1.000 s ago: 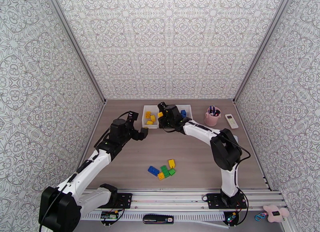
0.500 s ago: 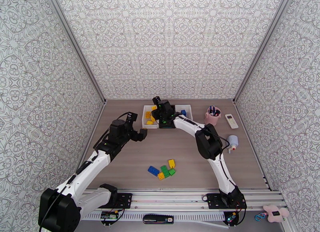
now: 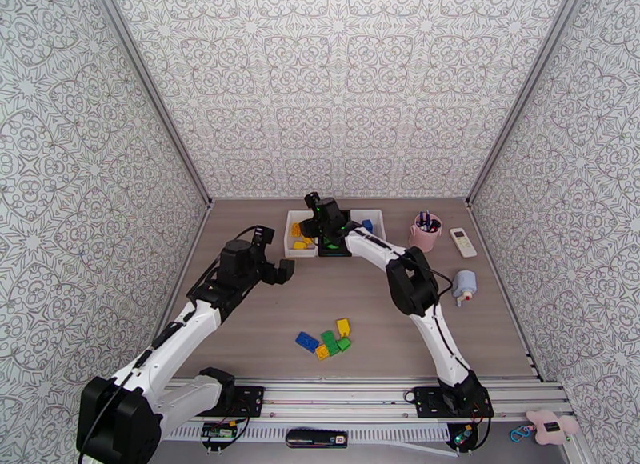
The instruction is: Sort the legos into containers by color
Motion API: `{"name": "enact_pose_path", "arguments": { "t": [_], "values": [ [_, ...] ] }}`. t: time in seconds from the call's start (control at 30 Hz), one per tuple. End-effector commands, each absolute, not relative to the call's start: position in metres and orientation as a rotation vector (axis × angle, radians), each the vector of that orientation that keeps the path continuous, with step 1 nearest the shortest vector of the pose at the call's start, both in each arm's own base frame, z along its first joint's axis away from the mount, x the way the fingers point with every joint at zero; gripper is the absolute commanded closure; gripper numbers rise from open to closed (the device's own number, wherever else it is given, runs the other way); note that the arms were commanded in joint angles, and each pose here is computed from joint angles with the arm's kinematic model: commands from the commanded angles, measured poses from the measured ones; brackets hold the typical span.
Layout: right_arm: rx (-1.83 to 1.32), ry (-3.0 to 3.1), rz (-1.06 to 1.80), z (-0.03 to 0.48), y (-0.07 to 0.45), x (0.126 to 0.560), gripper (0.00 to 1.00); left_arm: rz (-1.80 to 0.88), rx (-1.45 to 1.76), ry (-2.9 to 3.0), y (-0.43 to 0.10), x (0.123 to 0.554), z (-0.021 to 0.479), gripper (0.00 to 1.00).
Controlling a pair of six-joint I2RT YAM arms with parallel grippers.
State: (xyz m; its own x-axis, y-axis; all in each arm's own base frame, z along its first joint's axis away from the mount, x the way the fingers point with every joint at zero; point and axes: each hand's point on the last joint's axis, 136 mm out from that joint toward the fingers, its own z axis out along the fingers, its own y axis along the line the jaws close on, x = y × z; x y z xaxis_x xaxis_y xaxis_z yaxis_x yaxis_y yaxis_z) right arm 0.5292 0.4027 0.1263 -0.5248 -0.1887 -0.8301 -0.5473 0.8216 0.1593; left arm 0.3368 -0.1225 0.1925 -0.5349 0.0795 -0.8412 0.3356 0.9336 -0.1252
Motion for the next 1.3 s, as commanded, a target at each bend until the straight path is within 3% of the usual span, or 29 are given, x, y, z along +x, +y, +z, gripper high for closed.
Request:
{"name": "enact_pose_path", "arguments": {
  "t": [0.0,0.2,0.43,0.8,1.0,1.27],
  "values": [
    [-0.568,2.028,0.543,0.179,0.394,0.512,0.29,-0.347,0.223,2.146,-0.116,0.34,0.199,0.0],
    [-0.679,2.03,0.562,0.186,0.371,0.458,0.18,-0.378,0.091,2.175,-0.105,0.342,0.196,0.0],
    [-0.876,2.117,0.507,0.163,0.354,0.375,0.16,-0.407,-0.116,2.211,-0.083,0.345,0.187,0.0],
    [-1.464,2.262,0.418,0.097,0.363,0.237,0.12,-0.391,-0.192,2.256,-0.066,0.348,0.177,0.0],
    [-1.722,2.24,0.381,0.074,0.372,0.199,0.11,-0.382,-0.214,2.264,-0.06,0.352,0.175,0.0],
    [-1.935,2.224,0.412,0.054,0.382,0.179,0.1,-0.412,-0.328,2.31,-0.048,0.352,0.162,0.0]
  ]
}}
